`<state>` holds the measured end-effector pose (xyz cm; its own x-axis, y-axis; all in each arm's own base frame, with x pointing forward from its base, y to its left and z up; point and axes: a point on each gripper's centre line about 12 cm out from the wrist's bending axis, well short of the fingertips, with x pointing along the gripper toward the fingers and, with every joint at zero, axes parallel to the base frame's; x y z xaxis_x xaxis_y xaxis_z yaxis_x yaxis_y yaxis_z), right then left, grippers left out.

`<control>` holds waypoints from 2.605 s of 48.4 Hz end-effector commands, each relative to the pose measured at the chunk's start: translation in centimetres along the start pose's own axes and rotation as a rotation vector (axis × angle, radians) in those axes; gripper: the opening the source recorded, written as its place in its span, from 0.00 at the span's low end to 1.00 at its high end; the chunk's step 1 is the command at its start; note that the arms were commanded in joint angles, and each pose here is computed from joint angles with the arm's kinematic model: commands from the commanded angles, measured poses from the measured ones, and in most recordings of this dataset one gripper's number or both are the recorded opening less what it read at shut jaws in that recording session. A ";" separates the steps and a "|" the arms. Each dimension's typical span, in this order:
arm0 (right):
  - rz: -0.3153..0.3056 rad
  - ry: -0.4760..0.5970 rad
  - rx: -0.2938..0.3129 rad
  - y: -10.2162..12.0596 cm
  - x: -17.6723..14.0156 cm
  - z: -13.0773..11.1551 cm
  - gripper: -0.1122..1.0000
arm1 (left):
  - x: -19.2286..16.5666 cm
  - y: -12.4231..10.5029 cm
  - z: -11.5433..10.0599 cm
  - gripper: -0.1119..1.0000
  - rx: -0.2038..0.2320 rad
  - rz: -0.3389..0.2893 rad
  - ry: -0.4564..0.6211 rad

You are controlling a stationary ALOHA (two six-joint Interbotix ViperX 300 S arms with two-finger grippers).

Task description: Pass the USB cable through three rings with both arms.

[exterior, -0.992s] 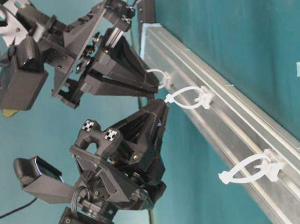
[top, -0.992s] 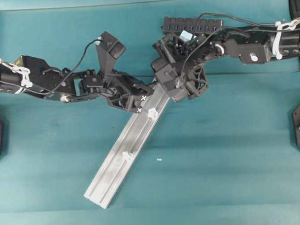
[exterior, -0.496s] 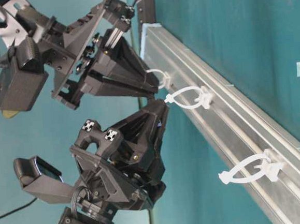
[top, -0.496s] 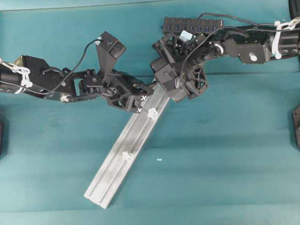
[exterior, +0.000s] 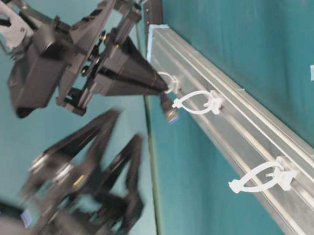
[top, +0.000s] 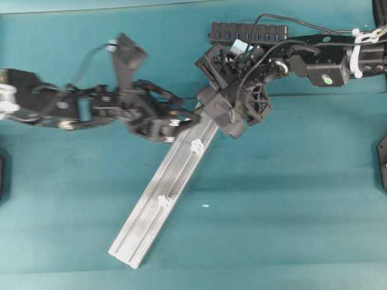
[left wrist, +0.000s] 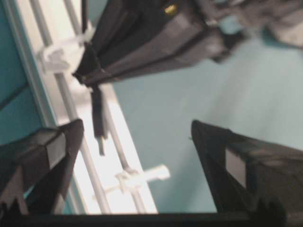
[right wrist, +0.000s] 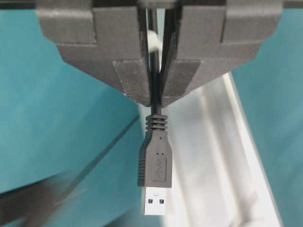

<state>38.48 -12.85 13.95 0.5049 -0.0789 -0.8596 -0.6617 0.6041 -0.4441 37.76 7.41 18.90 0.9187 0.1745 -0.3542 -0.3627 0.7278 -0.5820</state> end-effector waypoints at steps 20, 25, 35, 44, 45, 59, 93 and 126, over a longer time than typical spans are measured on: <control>0.082 0.005 -0.107 1.9 0.0 1.7 0.16 | -8.0 -2.2 -0.6 0.98 0.032 0.027 0.125; 0.081 -0.002 -0.124 2.1 -0.1 2.3 0.16 | -8.9 -2.4 -0.5 0.98 0.029 0.021 0.121; 0.082 -0.007 -0.133 2.3 -0.1 2.7 0.16 | -9.8 -2.6 -0.5 0.98 0.028 0.005 0.112; 0.082 -0.015 -0.144 2.5 0.2 3.3 0.16 | -9.6 -2.8 -0.4 0.98 0.029 0.003 0.111; 0.079 -0.016 -0.146 2.5 0.3 3.3 0.16 | -9.6 -2.8 -0.4 0.98 0.029 0.001 0.111; 0.058 -0.029 -0.137 2.4 0.9 3.9 0.16 | -9.6 -3.1 -0.4 0.98 0.033 -0.006 0.112; 0.073 -0.151 0.047 2.3 0.9 7.0 0.16 | -9.3 -3.7 -0.1 0.97 0.031 -0.027 0.100; 0.056 -0.152 0.074 1.5 0.9 6.7 0.16 | -0.8 -1.4 -4.4 0.93 0.027 -0.065 0.078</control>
<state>41.15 -6.68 13.75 0.5320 0.0778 -0.8432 -0.6665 0.6526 -0.3603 35.66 3.39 15.79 0.9038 0.0789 -0.4207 -0.3324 0.7485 -0.5737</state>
